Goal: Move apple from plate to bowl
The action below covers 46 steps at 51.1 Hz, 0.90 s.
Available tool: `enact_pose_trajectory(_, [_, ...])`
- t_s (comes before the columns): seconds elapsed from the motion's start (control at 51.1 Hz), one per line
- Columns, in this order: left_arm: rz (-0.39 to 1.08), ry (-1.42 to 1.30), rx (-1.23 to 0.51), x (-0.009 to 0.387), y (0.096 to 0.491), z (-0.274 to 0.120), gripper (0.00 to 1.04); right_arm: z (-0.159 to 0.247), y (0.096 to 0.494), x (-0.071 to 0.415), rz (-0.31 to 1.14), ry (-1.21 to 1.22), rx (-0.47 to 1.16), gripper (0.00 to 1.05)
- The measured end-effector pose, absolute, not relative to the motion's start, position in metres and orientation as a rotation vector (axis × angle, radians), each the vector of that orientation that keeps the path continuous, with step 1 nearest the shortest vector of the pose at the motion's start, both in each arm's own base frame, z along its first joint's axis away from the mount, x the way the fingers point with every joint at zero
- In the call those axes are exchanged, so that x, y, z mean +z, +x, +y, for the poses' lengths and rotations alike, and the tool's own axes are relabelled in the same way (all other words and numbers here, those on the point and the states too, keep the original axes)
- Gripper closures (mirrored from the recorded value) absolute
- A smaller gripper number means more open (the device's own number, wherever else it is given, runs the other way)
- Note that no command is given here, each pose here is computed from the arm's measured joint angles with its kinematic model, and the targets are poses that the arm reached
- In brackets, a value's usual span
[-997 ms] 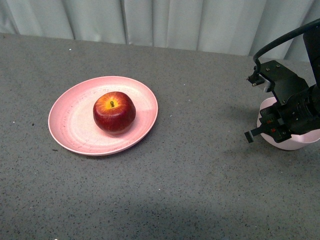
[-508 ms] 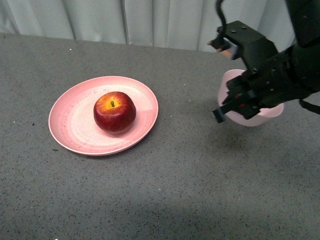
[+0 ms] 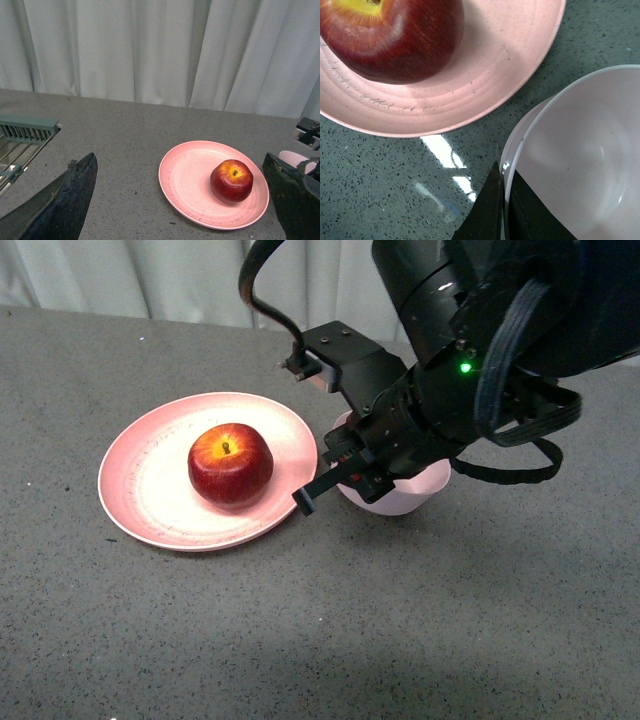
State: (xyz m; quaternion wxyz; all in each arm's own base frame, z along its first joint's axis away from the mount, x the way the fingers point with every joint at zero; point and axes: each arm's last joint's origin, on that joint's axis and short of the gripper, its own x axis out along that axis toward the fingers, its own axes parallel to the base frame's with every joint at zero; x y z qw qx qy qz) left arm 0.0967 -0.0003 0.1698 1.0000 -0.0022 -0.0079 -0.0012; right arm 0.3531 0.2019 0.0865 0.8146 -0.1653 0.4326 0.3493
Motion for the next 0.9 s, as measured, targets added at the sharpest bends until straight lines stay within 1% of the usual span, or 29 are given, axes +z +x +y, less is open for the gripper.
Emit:
enact_pose_trajectory(0.235, [-0.016, -0.005, -0.002, 0.17, 0.097, 0.0, 0.07, 0.216, 0.358, 0.073, 0.969, -0.369, 0.743, 1.04])
enact_pose_trajectory(0.372, [-0.016, -0.004, -0.002, 0.17, 0.097, 0.0, 0.07, 0.218, 0.361, 0.075, 0.966, -0.368, 0.739, 1.04])
enact_pose_trajectory(0.391, [-0.016, -0.005, -0.002, 0.17, 0.097, 0.0, 0.07, 0.218, 0.361, 0.075, 0.964, -0.367, 0.738, 1.02])
enact_pose_trajectory(0.411, [-0.016, -0.005, -0.002, 0.17, 0.097, 0.0, 0.07, 0.217, 0.361, 0.075, 0.964, -0.365, 0.737, 0.97])
enact_pose_trajectory(0.567, [-0.016, -0.004, -0.003, 0.17, 0.097, 0.0, 0.07, 0.212, 0.363, 0.078, 0.926, -0.319, 0.727, 0.69])
enact_pose_trajectory(0.587, [-0.016, -0.005, -0.003, 0.17, 0.097, 0.0, 0.07, 0.212, 0.363, 0.078, 0.922, -0.316, 0.725, 0.67])
enact_pose_trajectory(0.645, [-0.016, -0.005, -0.002, 0.17, 0.097, 0.0, 0.07, 0.206, 0.362, 0.083, 0.89, -0.302, 0.703, 0.56])
enact_pose_trajectory(0.665, [-0.016, -0.005, -0.002, 0.17, 0.097, 0.0, 0.07, 0.205, 0.362, 0.084, 0.883, -0.3, 0.697, 0.54])
enact_pose_trajectory(0.763, [-0.016, -0.005, -0.002, 0.17, 0.097, 0.0, 0.07, 0.195, 0.36, 0.097, 0.799, -0.278, 0.644, 0.4])
enact_pose_trajectory(0.802, [-0.016, -0.004, -0.003, 0.17, 0.097, 0.0, 0.07, 0.192, 0.359, 0.102, 0.776, -0.272, 0.631, 0.37])
enact_pose_trajectory(0.86, [-0.016, -0.004, -0.002, 0.17, 0.097, 0.0, 0.07, 0.18, 0.357, 0.115, 0.715, -0.259, 0.568, 0.26])
enact_pose_trajectory(0.88, [-0.016, -0.005, -0.002, 0.17, 0.097, 0.0, 0.07, 0.173, 0.355, 0.122, 0.69, -0.257, 0.539, 0.21])
enact_pose_trajectory(0.9, [-0.016, -0.005, -0.003, 0.17, 0.097, 0.0, 0.07, 0.17, 0.354, 0.124, 0.683, -0.257, 0.526, 0.19])
